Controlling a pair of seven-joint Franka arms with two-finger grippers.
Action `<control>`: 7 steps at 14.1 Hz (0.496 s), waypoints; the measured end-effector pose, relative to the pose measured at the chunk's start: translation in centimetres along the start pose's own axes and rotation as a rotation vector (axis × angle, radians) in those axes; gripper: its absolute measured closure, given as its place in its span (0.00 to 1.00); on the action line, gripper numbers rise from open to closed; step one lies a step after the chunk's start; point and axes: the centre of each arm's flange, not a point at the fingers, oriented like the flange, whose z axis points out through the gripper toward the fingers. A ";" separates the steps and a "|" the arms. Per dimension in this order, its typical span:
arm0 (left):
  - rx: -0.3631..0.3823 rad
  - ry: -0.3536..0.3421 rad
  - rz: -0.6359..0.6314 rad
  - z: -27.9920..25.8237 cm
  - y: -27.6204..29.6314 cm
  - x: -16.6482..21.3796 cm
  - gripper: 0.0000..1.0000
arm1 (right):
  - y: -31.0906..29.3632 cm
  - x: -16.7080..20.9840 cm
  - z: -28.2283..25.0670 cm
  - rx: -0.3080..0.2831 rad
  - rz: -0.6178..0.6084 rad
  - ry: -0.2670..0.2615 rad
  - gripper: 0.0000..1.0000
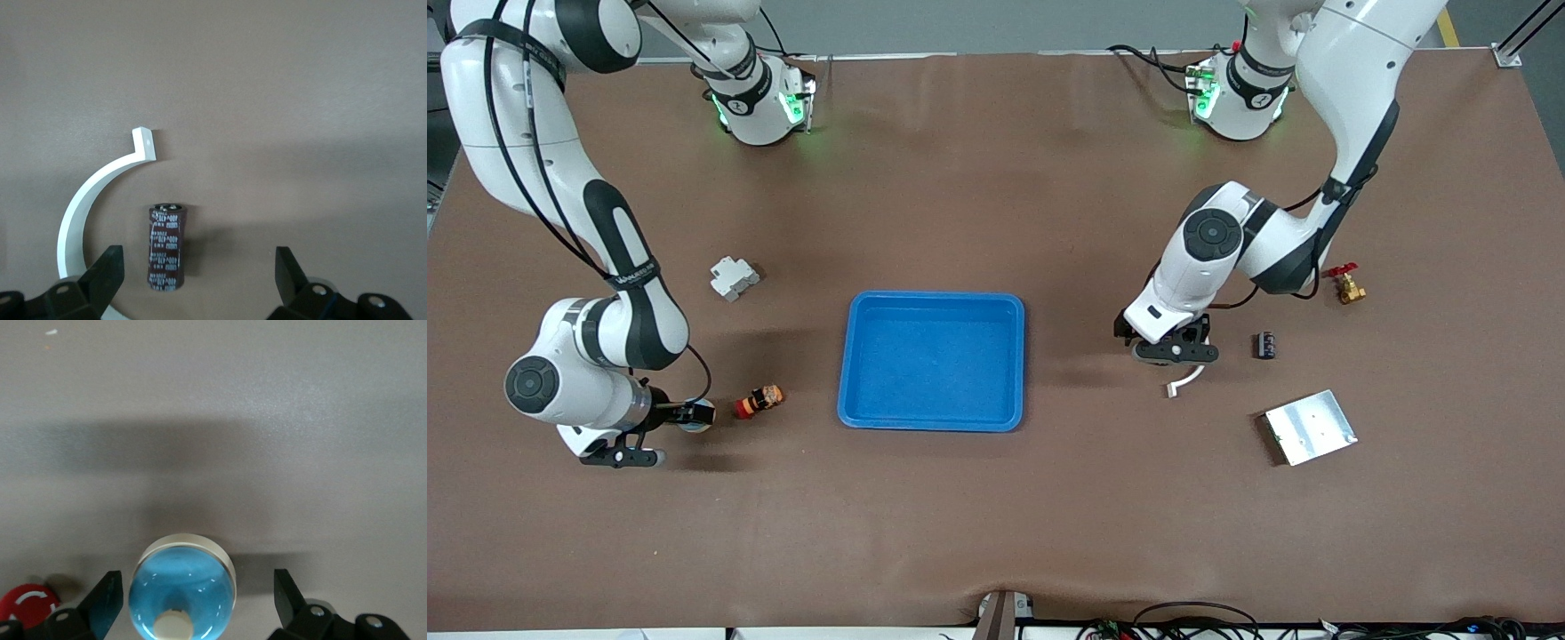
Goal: Place electrolytic capacitor and blue bell in tray
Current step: 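Grasp the blue bell with the right gripper while the left gripper grasps the capacitor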
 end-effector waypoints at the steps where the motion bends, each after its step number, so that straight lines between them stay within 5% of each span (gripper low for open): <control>1: 0.003 0.002 0.004 0.6 -0.3 0.0 0.00 | 0.0 0.0 0.1 0.000 0.000 0.000 0.00; 7: 0.037 0.011 0.003 3.6 -1.2 -0.4 0.00 | -0.1 -0.1 0.8 0.002 0.001 -0.004 0.00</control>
